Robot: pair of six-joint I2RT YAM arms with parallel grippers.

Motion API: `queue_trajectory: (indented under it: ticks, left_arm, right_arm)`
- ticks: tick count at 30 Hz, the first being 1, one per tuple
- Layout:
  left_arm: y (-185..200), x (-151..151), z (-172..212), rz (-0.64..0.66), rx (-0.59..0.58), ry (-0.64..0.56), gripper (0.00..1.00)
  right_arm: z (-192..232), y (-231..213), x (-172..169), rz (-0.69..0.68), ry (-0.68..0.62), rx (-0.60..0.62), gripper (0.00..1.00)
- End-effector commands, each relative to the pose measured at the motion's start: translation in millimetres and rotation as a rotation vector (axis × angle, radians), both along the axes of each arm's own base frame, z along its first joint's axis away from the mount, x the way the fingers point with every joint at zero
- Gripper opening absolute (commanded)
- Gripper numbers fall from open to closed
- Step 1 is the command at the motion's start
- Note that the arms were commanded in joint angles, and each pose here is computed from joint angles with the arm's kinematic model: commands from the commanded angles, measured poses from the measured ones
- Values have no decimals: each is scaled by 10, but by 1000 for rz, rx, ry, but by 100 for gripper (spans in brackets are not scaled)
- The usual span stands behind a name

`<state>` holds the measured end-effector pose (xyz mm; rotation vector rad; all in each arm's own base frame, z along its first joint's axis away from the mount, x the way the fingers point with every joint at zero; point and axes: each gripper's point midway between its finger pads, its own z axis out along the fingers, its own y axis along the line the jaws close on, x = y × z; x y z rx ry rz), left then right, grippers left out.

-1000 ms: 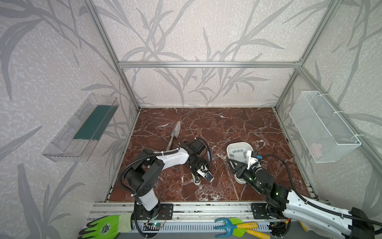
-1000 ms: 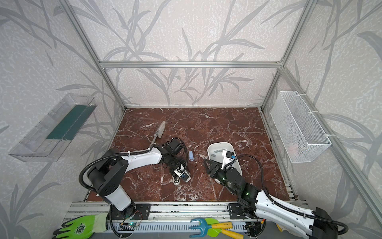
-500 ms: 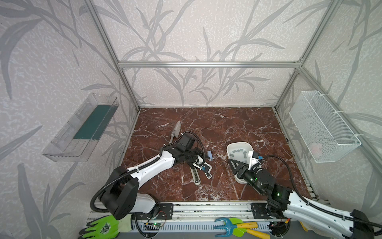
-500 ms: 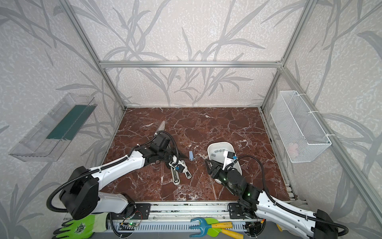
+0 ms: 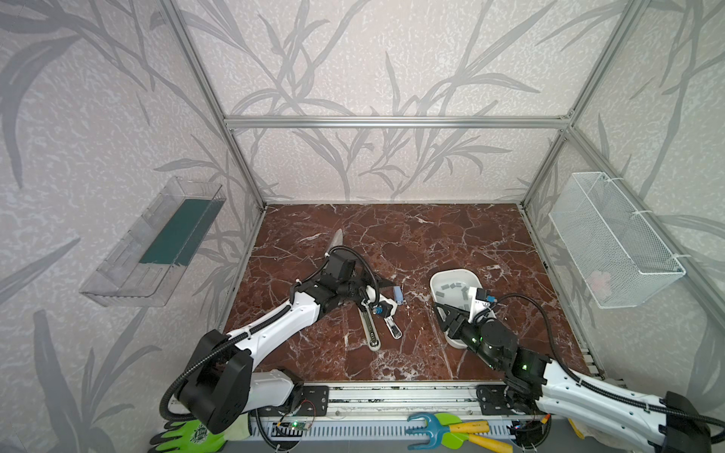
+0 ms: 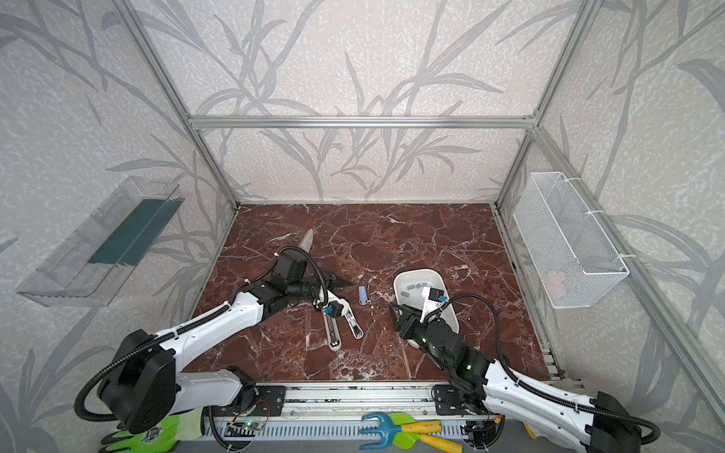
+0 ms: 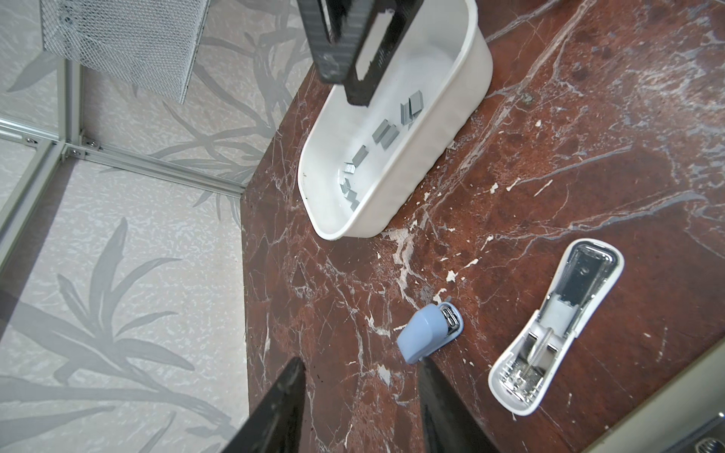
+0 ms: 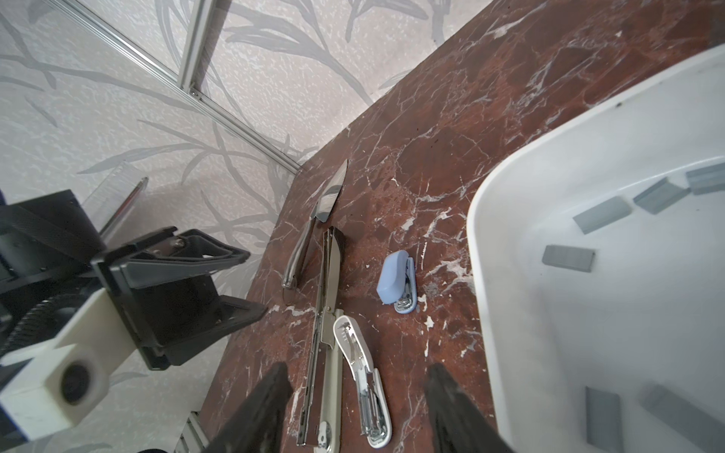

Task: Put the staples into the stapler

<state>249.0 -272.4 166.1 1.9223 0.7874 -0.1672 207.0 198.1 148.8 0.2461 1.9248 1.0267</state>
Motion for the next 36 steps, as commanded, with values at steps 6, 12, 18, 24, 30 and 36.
queue_trajectory:
  ticks: [6,12,18,24,30,36]
  left_arm:
    - [4,32,15,22,-14,1,49]
    - [2,70,-58,47,2,56,49]
    - [42,41,-188,39,69,172,51]
    - [-13,147,-347,2,118,182,51]
    - [-47,418,-652,-14,226,135,51]
    - [-119,504,-825,-140,299,91,52]
  right_arm:
    - [169,86,65,11,-37,-7,58]
    - [196,133,67,34,-47,-41,59]
    - [199,147,109,33,-58,-102,60]
    - [186,138,148,29,-51,-120,61]
    - [172,101,231,11,-47,-121,63]
    - [114,75,351,1,-13,-101,63]
